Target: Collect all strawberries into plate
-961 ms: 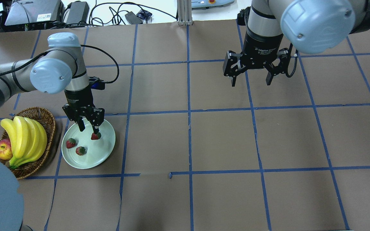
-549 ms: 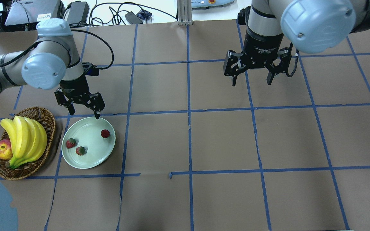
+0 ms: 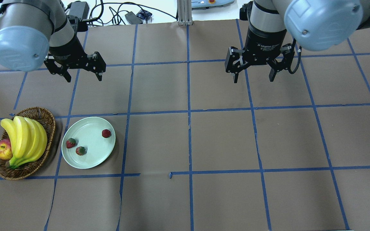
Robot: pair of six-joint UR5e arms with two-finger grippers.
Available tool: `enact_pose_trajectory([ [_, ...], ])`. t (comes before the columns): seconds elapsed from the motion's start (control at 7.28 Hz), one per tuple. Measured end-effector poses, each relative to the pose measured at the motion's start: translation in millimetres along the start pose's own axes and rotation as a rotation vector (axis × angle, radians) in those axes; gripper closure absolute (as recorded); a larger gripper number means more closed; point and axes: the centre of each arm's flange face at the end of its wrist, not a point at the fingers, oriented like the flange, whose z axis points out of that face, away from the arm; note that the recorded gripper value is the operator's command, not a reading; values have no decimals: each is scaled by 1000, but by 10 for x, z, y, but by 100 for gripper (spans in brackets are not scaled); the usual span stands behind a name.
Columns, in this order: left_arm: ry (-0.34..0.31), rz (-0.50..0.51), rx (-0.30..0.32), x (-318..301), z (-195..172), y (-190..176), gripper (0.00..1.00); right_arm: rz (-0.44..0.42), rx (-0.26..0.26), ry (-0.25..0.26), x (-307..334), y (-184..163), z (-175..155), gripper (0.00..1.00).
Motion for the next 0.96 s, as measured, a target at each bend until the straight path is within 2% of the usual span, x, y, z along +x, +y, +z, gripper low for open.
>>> enact_pose_trajectory([
  [0.27,4,-17,-12,287,-409,313,0,1,1,0,2,4,-4,0],
  [0.55,6,2,-21,588,-539,522,0,0,0,-2,0,4,-1,0],
  [0.96,28,24,-61,687,-601,672,0,-1,2,-3,0,-2,-7,0],
])
